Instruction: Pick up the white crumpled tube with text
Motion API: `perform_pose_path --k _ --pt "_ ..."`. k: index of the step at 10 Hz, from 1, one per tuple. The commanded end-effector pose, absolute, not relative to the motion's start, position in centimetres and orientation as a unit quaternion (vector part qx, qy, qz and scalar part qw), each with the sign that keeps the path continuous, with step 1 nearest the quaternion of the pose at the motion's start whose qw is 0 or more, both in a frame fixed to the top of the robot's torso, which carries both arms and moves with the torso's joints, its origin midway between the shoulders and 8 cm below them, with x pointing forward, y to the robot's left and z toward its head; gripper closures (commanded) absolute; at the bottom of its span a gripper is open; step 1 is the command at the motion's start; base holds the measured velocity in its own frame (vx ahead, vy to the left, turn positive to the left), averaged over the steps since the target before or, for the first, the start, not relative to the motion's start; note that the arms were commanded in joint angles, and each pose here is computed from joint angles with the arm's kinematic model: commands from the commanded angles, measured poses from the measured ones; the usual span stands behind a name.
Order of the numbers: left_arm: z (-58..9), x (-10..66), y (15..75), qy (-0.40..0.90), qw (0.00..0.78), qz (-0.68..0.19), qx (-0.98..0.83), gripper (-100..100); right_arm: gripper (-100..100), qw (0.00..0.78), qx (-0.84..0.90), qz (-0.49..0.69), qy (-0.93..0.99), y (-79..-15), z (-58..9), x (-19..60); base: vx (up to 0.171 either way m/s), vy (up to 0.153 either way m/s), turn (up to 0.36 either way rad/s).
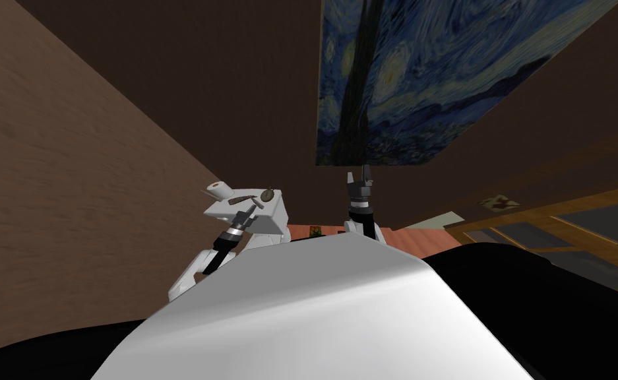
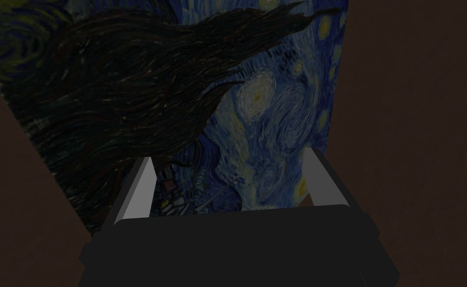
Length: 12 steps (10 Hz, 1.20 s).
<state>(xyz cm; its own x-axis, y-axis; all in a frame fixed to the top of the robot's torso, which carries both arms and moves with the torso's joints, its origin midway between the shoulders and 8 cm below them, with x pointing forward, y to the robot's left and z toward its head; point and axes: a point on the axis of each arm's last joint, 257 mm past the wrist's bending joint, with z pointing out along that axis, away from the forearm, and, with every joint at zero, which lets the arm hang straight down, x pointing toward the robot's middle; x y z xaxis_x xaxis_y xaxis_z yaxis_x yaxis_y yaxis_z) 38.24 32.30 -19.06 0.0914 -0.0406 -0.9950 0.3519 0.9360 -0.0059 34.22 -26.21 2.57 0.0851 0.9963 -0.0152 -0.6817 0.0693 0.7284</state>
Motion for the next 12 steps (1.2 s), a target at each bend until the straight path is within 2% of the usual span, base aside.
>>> perform_pose_path --k 1,3,7,8,9,10,12 --pt "-19.1 38.2 32.3 0.66 0.729 -0.135 0.118 100 0 0.678 0.288 0.619 0.274 -26.2 2.6 34.2 0.0 0.0 0.0" --pt "-19.6 37.7 32.3 0.671 0.718 -0.136 0.126 -100 0 0.678 0.288 0.619 0.274 -26.2 2.6 34.2 0.007 0.008 -0.033" --pt "-20.4 36.9 32.3 0.685 0.702 -0.137 0.137 -100 0 0.678 0.288 0.619 0.274 -26.2 2.6 34.2 0.02 0.027 -0.052" --pt "-20.5 36.8 32.3 0.686 0.701 -0.138 0.138 0 0 0.678 0.288 0.619 0.274 -26.2 2.6 34.2 0.0 0.0 0.0" --pt "-20.5 36.8 32.3 0.686 0.701 -0.138 0.138 -100 0 0.678 0.288 0.619 0.274 -26.2 2.6 34.2 0.0 0.0 0.0" --pt "-20.5 36.8 32.3 0.686 0.701 -0.138 0.138 100 0 0.678 0.288 0.619 0.274 -26.2 2.6 34.2 0.0 0.0 0.0" --pt "-20.5 36.8 32.3 0.686 0.701 -0.138 0.138 100 0 0.678 0.288 0.619 0.274 -26.2 2.6 34.2 0.0 0.0 0.0"
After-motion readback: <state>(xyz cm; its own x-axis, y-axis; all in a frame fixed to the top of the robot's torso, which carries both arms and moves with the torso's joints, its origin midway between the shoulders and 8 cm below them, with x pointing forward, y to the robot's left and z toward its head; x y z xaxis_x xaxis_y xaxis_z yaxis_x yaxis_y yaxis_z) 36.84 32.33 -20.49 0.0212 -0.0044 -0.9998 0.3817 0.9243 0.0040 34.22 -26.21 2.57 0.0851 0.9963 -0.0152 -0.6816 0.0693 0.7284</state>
